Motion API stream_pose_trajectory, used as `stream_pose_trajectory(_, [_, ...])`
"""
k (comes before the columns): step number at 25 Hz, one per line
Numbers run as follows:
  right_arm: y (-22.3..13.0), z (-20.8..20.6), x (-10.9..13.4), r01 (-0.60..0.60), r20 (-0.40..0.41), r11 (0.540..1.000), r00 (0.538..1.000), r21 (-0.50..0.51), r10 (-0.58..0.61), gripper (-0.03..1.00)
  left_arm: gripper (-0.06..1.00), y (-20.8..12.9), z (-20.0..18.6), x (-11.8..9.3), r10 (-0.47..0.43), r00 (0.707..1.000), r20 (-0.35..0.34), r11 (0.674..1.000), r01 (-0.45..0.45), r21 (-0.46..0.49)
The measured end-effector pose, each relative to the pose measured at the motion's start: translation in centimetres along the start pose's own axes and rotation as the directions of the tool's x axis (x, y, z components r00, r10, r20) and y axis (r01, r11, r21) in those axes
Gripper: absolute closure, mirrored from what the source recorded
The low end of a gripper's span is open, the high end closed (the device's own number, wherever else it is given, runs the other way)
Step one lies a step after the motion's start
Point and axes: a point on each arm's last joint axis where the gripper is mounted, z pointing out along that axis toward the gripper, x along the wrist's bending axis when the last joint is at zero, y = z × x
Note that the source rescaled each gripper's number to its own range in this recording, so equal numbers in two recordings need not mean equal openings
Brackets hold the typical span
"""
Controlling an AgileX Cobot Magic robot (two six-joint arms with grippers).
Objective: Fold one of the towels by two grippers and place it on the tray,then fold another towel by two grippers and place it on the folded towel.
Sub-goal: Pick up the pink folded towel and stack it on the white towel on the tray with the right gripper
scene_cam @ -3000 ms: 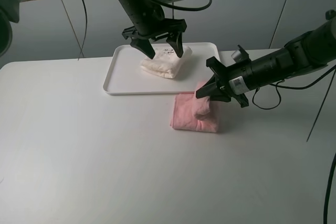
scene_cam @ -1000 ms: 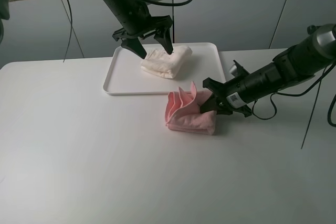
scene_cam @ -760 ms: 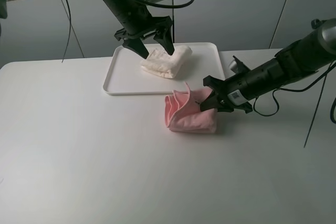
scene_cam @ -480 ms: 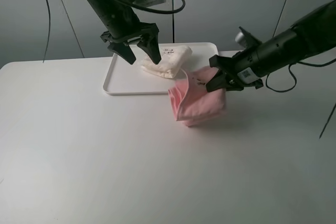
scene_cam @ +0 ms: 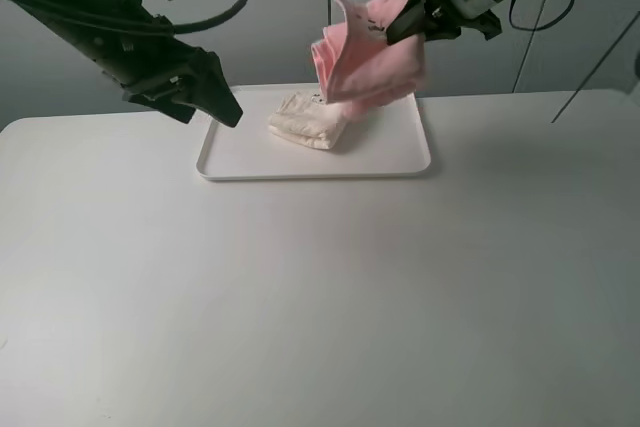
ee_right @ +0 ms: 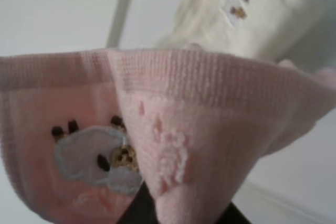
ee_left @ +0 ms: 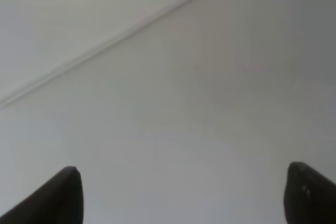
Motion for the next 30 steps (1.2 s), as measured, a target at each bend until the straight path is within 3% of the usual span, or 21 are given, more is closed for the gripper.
stream_pose_trajectory(8, [5.7, 4.0, 0.3, -0.156, -0.269, 0.987, 0.953, -0.036, 0.140, 0.88, -0.05, -2.3, 1.6, 0.1, -0.065, 0.998, 0.022, 0.998, 0.065, -0.005])
stream_pose_trajectory(11, [6.4, 6.1, 0.2, -0.237, -0.386, 0.971, 0.900, -0.041, 0.203, 0.88, -0.05, -2.0, 1.6, 0.1, -0.076, 0.997, 0.023, 0.996, 0.077, -0.034])
stream_pose_trajectory(15, [6.3, 9.8, -1.2, -0.332, -0.468, 0.942, 0.842, -0.057, 0.269, 0.88, -0.05, -2.0, 1.6, 0.2, -0.075, 0.997, 0.022, 0.996, 0.076, -0.038])
stream_pose_trajectory(22, [3.8, 16.4, -6.5, -0.405, -0.412, 0.914, 0.839, -0.036, 0.355, 0.88, -0.05, -2.0, 1.6, 0.2, -0.056, 0.998, 0.020, 0.997, 0.057, -0.043])
stream_pose_trajectory(30, [2.2, 18.4, -9.0, -0.317, -0.253, 0.948, 0.921, -0.041, 0.297, 0.88, -0.05, -1.9, 1.6, 0.3, -0.049, 0.999, 0.009, 0.997, 0.049, -0.059])
